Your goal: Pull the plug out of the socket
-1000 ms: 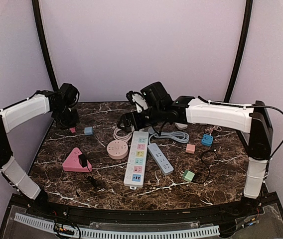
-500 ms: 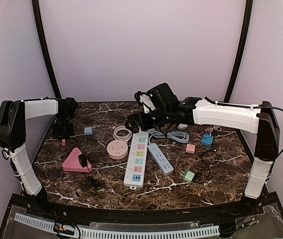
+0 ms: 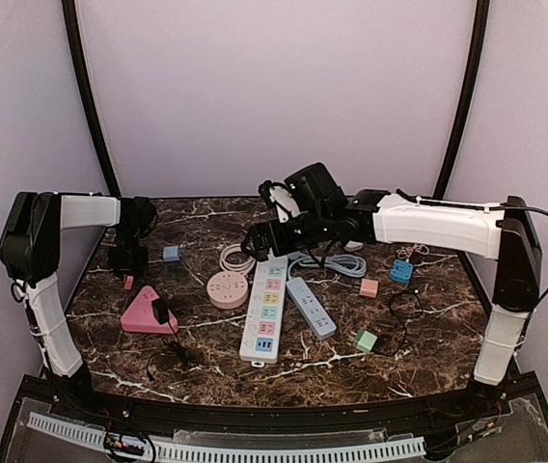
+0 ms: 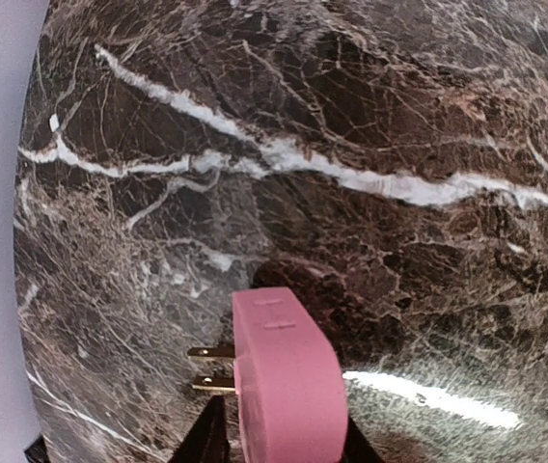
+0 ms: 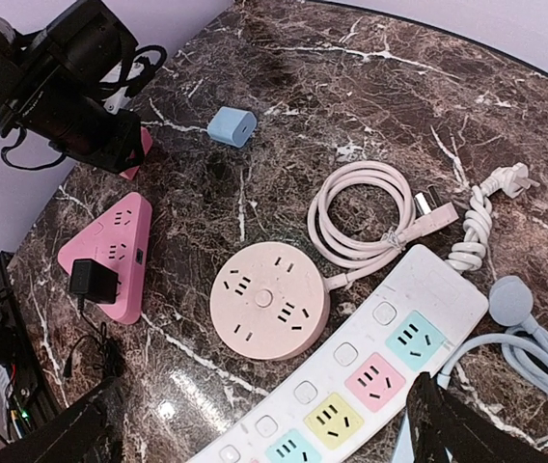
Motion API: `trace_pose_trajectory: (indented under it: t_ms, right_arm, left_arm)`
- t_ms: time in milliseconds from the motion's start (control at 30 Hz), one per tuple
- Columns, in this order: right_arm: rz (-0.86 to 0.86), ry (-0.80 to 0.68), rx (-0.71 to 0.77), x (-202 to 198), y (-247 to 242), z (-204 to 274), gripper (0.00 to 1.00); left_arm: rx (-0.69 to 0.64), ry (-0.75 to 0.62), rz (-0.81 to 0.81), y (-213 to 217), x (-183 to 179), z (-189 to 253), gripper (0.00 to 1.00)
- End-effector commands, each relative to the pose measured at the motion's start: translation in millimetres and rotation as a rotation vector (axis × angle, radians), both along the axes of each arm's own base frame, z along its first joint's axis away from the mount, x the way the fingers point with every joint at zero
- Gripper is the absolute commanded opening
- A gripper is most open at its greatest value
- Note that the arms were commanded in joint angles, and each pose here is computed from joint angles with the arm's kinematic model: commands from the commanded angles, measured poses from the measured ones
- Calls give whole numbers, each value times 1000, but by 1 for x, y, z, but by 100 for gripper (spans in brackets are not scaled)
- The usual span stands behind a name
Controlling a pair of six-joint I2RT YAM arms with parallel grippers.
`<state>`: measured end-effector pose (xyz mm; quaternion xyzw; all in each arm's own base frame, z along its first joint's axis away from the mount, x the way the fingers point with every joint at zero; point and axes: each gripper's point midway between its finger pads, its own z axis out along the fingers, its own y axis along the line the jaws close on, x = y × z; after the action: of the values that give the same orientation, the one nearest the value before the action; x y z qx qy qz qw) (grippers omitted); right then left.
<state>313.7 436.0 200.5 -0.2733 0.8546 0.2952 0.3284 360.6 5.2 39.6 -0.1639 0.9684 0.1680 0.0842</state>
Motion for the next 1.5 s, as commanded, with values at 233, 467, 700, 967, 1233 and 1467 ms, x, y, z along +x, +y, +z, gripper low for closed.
trace_pose_trajectory:
  t_ms: [233, 467, 700, 967, 1233, 1467]
  right_arm:
    - [14, 25, 5, -2, 1, -4, 99]
    - [34, 50, -6, -5, 6, -16, 99]
    - [58, 63, -20, -9, 17, -25, 99]
    - [84, 72, -31, -15, 31, -33, 99]
    - [130, 89, -43, -23, 53, -44, 98]
    - [155, 96, -47, -26, 66, -49, 99]
  left_arm:
    - [-77, -12, -17, -11, 6, 3, 44]
    - [-157, -72, -27, -24, 8, 20, 59]
    - [-266, -148, -24, -39, 4, 36, 71]
    - [-456, -227, 40, -62, -26, 39, 78]
    - [-632, -295, 98, -82, -52, 36, 86]
    - [-702, -278, 112, -97, -59, 22, 88]
